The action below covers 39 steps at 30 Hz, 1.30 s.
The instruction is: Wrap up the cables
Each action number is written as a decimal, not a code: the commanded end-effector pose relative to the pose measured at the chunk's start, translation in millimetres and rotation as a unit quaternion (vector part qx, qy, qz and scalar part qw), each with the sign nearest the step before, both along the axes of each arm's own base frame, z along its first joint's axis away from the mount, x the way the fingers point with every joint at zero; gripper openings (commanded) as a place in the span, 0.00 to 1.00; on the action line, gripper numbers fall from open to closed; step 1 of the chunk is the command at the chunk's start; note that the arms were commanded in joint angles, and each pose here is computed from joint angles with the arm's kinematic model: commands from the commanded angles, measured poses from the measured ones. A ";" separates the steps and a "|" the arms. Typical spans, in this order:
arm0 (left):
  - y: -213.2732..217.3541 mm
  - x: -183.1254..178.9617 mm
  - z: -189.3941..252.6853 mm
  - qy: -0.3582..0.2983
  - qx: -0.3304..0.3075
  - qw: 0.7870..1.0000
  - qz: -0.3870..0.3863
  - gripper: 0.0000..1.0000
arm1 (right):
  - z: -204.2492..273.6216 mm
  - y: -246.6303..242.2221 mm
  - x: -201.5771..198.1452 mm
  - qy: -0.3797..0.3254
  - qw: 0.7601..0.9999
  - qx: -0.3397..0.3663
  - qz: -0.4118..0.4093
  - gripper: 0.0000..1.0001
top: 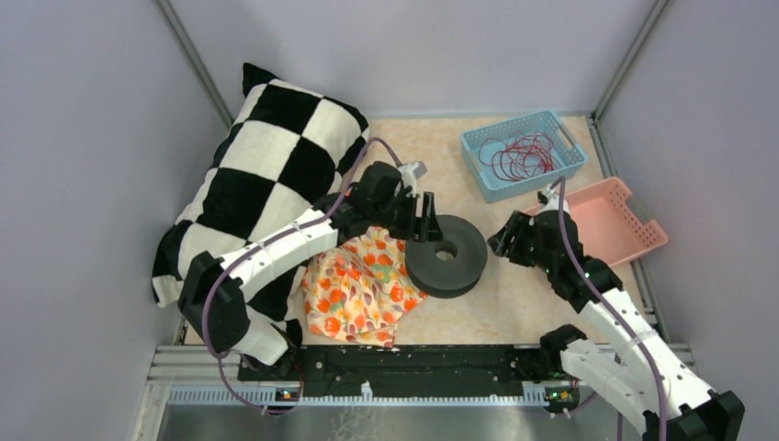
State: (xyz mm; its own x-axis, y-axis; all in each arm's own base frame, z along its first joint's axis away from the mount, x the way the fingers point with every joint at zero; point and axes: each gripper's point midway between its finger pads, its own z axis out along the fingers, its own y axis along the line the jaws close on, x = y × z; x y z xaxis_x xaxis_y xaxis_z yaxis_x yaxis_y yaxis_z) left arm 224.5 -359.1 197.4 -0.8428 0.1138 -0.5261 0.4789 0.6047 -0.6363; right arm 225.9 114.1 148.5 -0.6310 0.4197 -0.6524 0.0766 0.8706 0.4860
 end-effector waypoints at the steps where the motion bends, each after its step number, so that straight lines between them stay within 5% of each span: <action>1: 57.2 31.8 6.9 -0.008 0.031 0.995 0.096 0.75 | 78.9 22.6 37.3 -0.140 0.984 -0.045 0.101 0.53; 7: 152.8 60.1 3.3 0.013 0.034 0.965 0.259 0.74 | 114.8 103.6 80.0 -0.166 0.937 -0.152 0.266 0.53; 19: 260.0 52.4 -13.8 0.057 0.063 0.904 0.419 0.75 | 24.7 256.7 138.8 -0.099 0.833 -0.262 0.476 0.45; 30: 277.5 46.9 -24.8 0.054 0.068 0.898 0.432 0.75 | -64.1 259.8 152.2 -0.044 0.774 -0.359 0.520 0.31; 39: 274.4 48.7 -23.3 0.045 0.060 0.903 0.422 0.75 | -91.0 248.8 145.2 -0.008 0.769 -0.367 0.523 0.34</action>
